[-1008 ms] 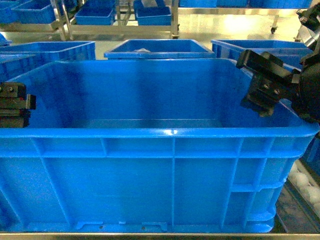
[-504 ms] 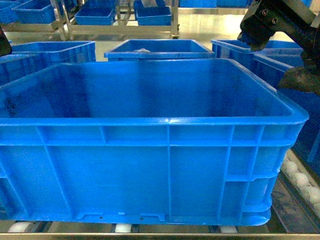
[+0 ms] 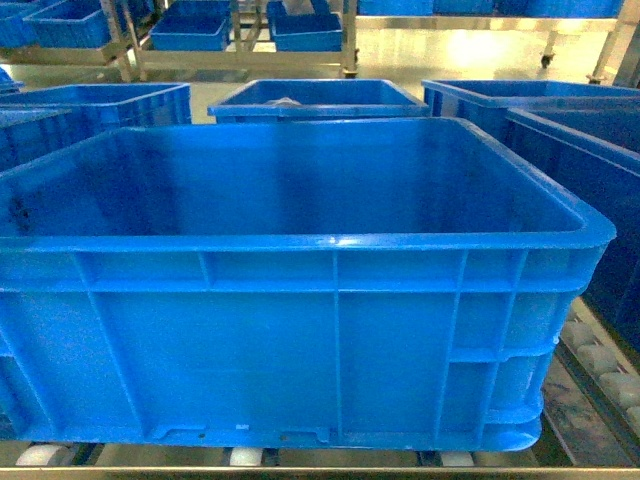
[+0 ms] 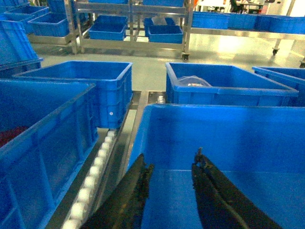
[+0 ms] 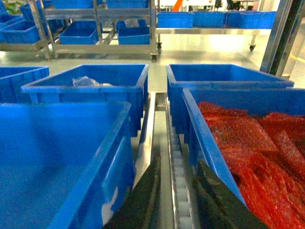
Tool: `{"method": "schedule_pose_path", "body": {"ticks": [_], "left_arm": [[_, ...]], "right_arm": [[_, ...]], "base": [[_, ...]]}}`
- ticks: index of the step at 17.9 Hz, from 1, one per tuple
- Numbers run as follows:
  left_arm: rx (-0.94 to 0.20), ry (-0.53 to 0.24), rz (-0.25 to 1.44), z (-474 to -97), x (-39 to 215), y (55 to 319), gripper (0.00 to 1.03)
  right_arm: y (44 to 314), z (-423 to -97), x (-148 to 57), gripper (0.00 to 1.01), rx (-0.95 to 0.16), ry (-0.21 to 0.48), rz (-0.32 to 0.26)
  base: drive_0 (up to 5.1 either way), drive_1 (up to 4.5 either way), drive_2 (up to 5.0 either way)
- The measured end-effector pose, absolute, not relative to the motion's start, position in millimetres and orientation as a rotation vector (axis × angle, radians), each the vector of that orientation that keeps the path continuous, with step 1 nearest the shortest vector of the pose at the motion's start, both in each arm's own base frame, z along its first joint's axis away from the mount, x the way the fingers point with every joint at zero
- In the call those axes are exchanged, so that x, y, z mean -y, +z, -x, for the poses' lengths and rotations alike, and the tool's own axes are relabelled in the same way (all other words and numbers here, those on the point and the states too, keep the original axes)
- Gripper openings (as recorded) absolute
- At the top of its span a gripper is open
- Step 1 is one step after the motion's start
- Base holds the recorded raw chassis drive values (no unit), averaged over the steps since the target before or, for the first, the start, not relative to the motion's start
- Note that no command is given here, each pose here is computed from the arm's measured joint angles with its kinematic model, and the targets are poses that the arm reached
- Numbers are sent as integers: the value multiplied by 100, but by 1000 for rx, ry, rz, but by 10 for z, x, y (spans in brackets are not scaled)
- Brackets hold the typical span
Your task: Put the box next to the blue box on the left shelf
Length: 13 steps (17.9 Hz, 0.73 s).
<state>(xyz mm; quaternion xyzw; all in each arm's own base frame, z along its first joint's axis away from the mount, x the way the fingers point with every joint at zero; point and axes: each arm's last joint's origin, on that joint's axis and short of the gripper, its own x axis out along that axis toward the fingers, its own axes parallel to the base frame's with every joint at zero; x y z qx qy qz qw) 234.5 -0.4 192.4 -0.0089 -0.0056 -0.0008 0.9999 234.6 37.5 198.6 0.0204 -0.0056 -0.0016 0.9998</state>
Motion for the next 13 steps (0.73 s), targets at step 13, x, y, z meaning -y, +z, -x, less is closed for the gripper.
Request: {"method": "schedule_pose_path", "body": {"ticks": [13], "left_arm": [[-9,0,17,-1446,0,1644,2]], "right_arm": [[1640,-1439,0,2,-5,0,-6]], "base": [[0,0,0]]}}
